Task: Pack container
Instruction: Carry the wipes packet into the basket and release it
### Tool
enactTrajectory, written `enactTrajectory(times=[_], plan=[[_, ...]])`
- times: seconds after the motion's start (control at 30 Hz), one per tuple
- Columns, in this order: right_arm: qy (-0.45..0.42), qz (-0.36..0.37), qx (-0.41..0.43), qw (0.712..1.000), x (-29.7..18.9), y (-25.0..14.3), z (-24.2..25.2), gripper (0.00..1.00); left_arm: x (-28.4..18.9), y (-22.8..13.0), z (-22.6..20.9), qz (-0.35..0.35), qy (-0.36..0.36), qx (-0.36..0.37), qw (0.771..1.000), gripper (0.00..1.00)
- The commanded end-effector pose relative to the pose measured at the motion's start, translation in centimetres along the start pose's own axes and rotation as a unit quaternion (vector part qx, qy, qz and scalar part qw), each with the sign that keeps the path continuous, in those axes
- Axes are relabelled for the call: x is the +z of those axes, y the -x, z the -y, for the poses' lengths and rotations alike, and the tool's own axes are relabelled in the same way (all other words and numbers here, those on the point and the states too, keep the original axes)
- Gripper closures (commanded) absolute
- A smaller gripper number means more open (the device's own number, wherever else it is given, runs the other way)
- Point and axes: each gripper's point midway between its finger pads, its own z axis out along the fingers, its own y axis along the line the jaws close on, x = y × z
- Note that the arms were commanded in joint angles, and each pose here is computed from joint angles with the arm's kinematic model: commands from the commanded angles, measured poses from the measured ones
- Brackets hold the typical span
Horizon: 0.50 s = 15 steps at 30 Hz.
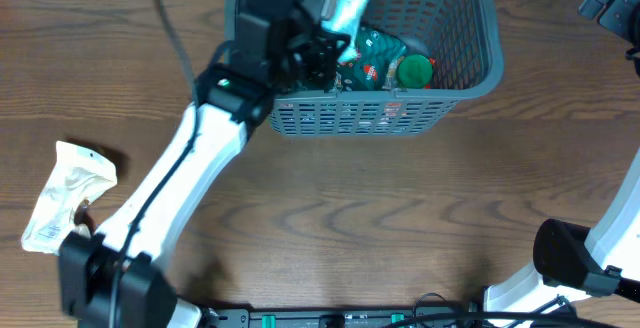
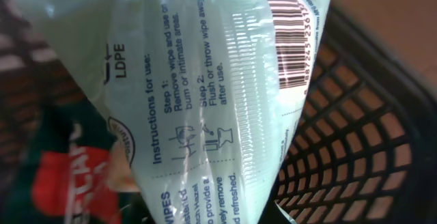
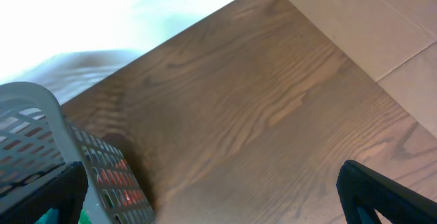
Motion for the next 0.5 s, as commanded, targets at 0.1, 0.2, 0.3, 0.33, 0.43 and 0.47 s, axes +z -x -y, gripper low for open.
enactTrajectory(times=[0.1,0.2,0.3,0.33,0.43,0.47], plan=[[-0.001,0.001,0.007,1.0,-0.1,0.0,0.1,0.01,0.7,2.0,0.6,0.015,-0.012,0.023,1.0,0.04],[0.0,0.0,0.007,1.0,-0.1,0.0,0.1,0.01,0.2,2.7,1.0,0.024,-0.013,0.027,0.999,0.02],[0.0,0.0,0.007,1.0,-0.1,0.0,0.1,0.01,-0.9,3.9,1.5,0.033,-0.013,0.03,0.999,0.01],[0.0,0.0,0.007,1.0,-0.1,0.0,0.1,0.01,-1.4,4.4,1.5,0.036,-0.009,0.031,0.999,0.01],[0.0,0.0,0.007,1.0,-0.1,0.0,0.1,0.01,-4.1,6.1,0.1,0.042,0.056,0.024,0.997,0.01],[0.0,0.0,0.007,1.0,-0.1,0.0,0.1,0.01,-5.2,6.5,-0.7,0.042,0.086,0.023,0.995,0.02]])
